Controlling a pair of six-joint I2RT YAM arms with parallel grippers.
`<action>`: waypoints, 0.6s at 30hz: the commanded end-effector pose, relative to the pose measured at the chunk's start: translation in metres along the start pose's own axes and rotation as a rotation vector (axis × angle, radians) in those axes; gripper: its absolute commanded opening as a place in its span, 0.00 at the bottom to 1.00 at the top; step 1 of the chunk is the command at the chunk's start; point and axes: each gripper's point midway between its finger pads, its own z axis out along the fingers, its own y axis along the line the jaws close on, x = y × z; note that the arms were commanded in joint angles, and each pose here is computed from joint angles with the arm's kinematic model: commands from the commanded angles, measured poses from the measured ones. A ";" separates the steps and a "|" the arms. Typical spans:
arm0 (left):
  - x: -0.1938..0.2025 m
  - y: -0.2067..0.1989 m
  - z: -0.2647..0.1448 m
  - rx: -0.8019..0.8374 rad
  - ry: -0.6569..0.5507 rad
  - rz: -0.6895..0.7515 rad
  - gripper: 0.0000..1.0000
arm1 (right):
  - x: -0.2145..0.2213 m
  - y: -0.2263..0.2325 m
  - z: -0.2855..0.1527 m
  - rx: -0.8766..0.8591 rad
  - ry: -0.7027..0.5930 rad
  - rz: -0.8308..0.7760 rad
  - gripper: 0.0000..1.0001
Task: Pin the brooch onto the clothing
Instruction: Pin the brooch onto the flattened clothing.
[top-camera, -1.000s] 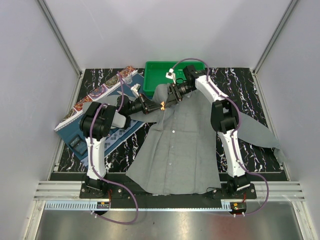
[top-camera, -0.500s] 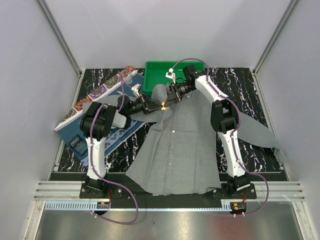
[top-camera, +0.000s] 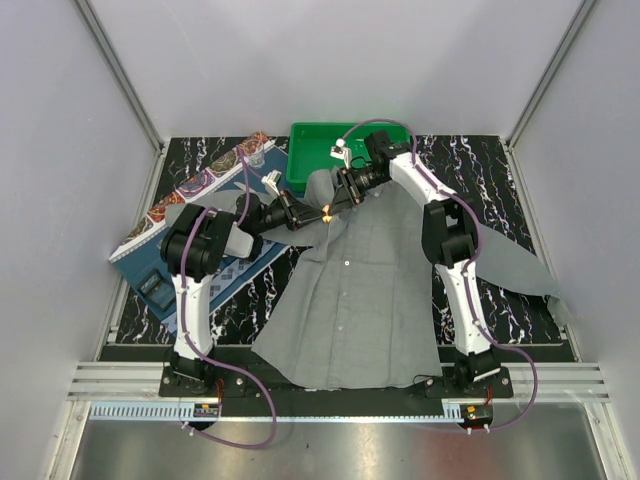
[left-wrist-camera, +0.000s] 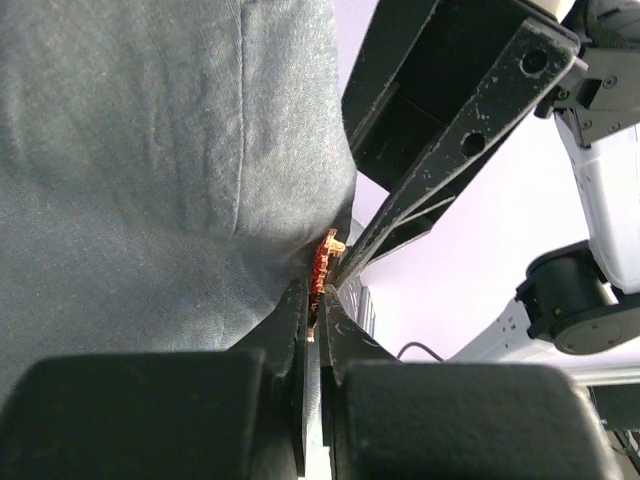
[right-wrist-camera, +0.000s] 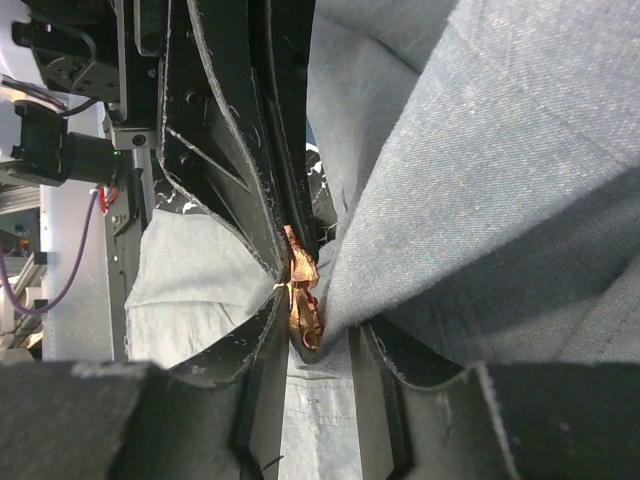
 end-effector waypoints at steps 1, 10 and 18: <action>-0.018 -0.085 -0.007 0.292 -0.117 0.347 0.00 | -0.026 0.005 -0.014 0.121 -0.041 -0.122 0.34; -0.020 -0.082 -0.007 0.287 -0.126 0.329 0.00 | -0.030 -0.001 -0.015 0.158 -0.076 -0.119 0.25; -0.023 -0.082 -0.010 0.291 -0.132 0.332 0.00 | -0.031 -0.006 -0.014 0.176 -0.074 -0.104 0.18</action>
